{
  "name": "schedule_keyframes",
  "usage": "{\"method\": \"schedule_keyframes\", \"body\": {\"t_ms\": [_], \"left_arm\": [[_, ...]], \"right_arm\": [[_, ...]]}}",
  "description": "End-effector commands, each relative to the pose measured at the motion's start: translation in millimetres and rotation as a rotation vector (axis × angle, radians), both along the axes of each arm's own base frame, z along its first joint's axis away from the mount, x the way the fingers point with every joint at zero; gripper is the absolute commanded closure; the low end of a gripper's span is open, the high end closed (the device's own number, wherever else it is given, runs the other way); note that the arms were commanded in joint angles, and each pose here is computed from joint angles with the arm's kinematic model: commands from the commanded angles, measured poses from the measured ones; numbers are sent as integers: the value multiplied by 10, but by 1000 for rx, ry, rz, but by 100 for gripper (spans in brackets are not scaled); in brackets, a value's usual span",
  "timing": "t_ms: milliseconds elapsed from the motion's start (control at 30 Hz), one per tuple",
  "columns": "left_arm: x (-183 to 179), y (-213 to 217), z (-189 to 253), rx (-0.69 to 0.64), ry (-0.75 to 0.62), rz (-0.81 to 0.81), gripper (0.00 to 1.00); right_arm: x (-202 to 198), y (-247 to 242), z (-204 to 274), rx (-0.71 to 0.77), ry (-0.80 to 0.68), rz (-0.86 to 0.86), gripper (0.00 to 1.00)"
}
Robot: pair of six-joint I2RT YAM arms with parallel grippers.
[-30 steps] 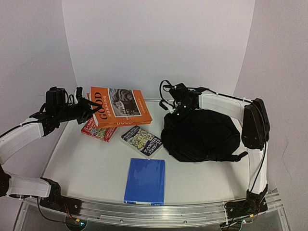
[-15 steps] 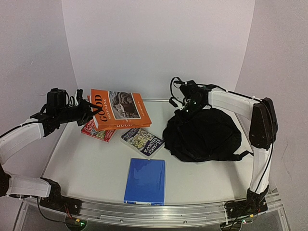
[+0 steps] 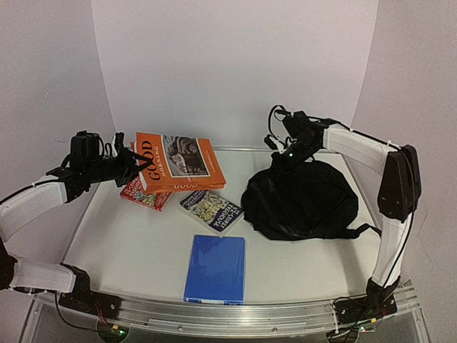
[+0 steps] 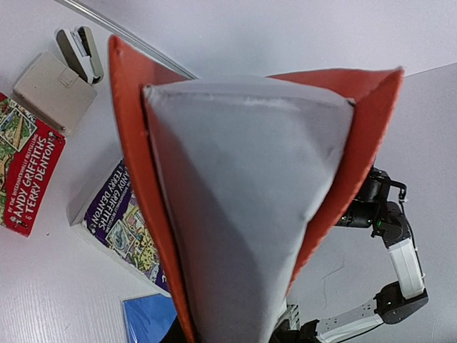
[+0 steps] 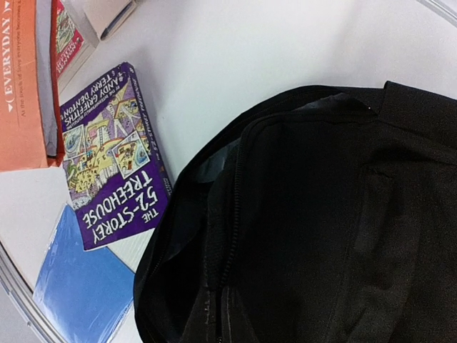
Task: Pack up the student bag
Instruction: Place the book in the student bag.
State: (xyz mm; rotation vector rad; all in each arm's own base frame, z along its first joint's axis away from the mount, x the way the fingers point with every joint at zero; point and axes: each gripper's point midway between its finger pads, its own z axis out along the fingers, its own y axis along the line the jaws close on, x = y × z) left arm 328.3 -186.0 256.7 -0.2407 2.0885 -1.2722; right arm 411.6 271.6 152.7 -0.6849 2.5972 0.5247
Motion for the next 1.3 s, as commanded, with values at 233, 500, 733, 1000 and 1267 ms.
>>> {"method": "schedule_keyframes", "body": {"t_ms": [233, 500, 733, 1000, 1267], "left_arm": [[-9, -224, 279, -279, -96, -107, 100], [1, -598, 299, -325, -106, -226, 100], [111, -1100, -168, -310, 3, -299, 100], [261, -1699, -559, -350, 96, -405, 100], [560, -1958, -533, -388, 113, -373, 100]], "right_arm": [[177, 184, 1252, 193, -225, 16, 100], [234, 142, 1719, 227, -341, -7, 100], [220, 114, 1866, 254, -382, -22, 100], [188, 193, 1956, 327, -374, -17, 100], [127, 323, 1757, 398, -279, -7, 100]]}}
